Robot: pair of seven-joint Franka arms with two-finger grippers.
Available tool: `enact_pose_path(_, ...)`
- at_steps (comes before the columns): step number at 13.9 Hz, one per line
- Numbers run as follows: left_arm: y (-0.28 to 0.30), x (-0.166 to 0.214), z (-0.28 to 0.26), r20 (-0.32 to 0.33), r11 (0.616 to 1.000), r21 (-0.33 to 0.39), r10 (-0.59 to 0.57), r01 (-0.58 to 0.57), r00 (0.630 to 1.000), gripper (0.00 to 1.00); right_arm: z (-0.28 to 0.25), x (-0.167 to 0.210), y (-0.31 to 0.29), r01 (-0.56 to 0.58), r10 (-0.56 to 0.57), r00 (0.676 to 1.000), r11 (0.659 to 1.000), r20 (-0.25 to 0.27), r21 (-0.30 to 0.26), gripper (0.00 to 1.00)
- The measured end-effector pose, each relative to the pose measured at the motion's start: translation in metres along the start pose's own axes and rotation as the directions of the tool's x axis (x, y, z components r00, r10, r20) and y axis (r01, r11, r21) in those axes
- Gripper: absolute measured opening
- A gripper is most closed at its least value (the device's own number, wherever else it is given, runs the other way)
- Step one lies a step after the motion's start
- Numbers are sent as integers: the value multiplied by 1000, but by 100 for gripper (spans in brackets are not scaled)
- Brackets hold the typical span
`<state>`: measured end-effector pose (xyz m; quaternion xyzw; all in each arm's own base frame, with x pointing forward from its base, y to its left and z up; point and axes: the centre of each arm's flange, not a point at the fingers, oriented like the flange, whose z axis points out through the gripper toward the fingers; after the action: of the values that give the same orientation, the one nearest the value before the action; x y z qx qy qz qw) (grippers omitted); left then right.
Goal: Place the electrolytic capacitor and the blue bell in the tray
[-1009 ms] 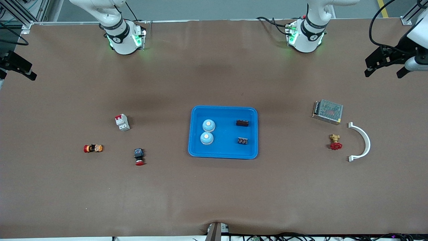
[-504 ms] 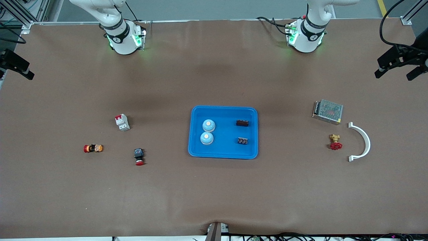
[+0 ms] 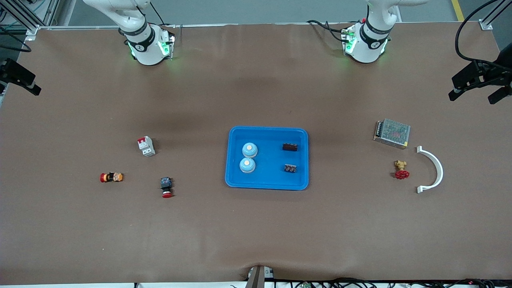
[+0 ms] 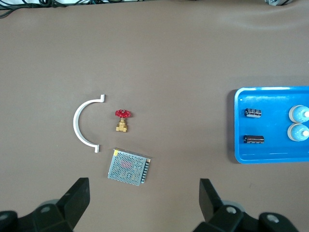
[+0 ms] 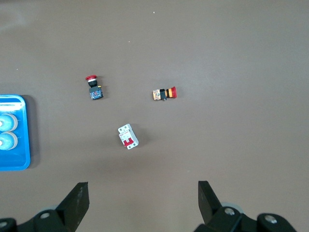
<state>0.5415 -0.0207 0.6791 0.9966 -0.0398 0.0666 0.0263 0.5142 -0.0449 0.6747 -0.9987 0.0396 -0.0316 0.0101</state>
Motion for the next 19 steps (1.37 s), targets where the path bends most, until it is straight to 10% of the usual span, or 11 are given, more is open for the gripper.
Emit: enact_pose_path(19,-8,14,22,89,992,63,107,-112,990,100,-7,0,-1,1,-1,1000,1000,-14,0,100)
